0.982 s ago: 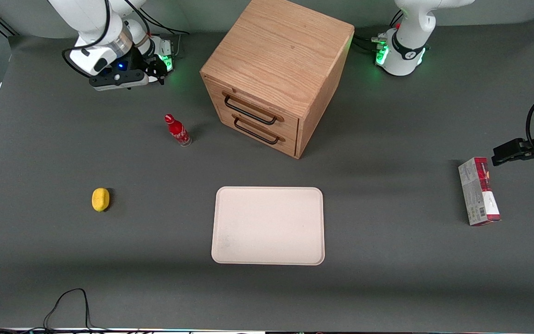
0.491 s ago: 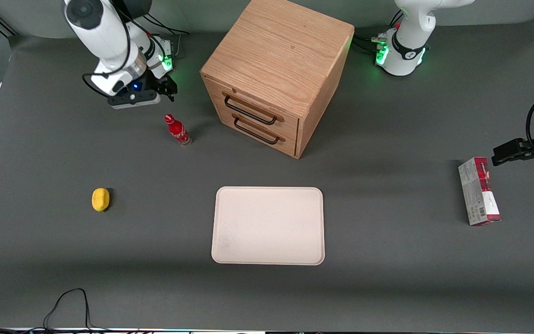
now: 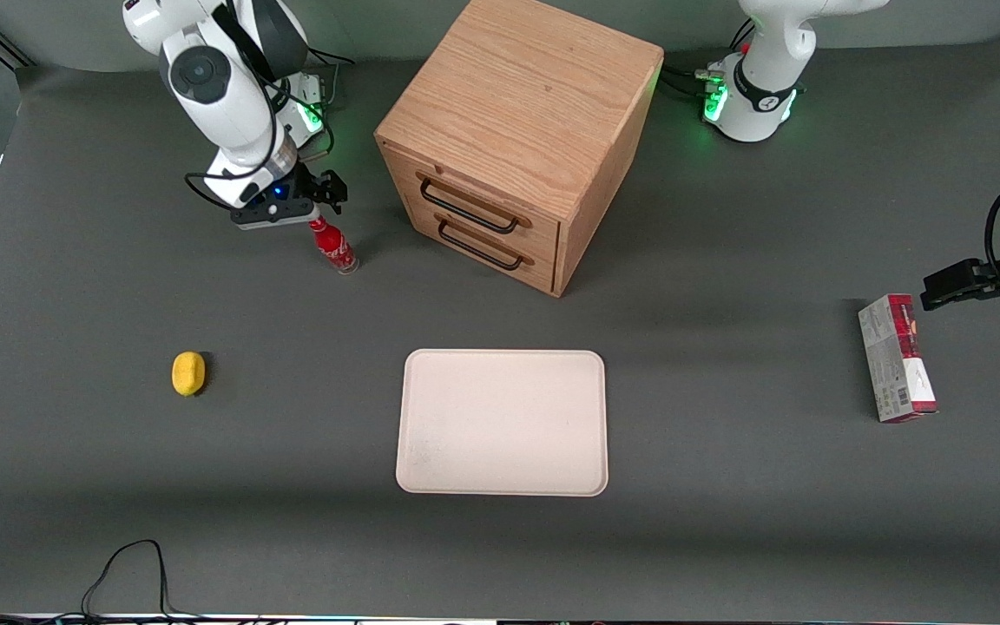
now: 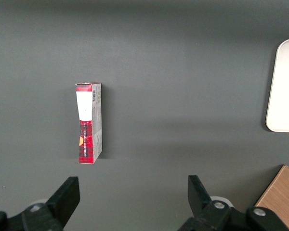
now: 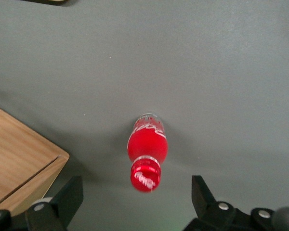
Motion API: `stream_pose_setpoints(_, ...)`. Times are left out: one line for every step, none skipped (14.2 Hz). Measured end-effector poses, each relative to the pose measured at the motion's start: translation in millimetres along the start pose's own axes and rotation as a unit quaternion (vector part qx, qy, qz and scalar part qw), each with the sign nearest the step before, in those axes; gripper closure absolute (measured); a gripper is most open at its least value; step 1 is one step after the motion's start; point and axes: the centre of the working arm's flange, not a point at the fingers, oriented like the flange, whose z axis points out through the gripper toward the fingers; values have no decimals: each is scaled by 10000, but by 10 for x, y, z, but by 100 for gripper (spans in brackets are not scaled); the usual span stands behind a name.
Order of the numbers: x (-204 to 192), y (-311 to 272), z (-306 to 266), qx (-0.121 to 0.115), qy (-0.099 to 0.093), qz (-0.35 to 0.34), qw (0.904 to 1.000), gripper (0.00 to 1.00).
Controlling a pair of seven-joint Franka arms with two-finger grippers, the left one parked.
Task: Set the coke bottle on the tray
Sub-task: 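Lower the open right gripper around the bottle and close it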
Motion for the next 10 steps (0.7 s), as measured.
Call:
stream_pose_setpoints(12,-1,83,-2,4,24,10000,0)
stream_pose_setpoints(18,-1,153,-5,4,66,10000,0)
stream_pose_setpoints(21,1,214,-17,-20,105,9999,0)
stream_pose_setpoints(30,2,254,-24,-31,147,9999,0)
stream_pose_setpoints(41,8,281,-25,-37,213,9998,0)
stream_pose_setpoints(54,26,300,-20,-42,272,9996,0)
stream_pose_setpoints(66,53,311,-14,-54,317,9995,0)
stream_pose_setpoints(77,82,319,-9,-66,355,9993,0)
stream_pose_setpoints(84,99,325,-6,-75,378,9993,0)
stream_pose_setpoints(85,104,329,-7,-79,397,9992,0)
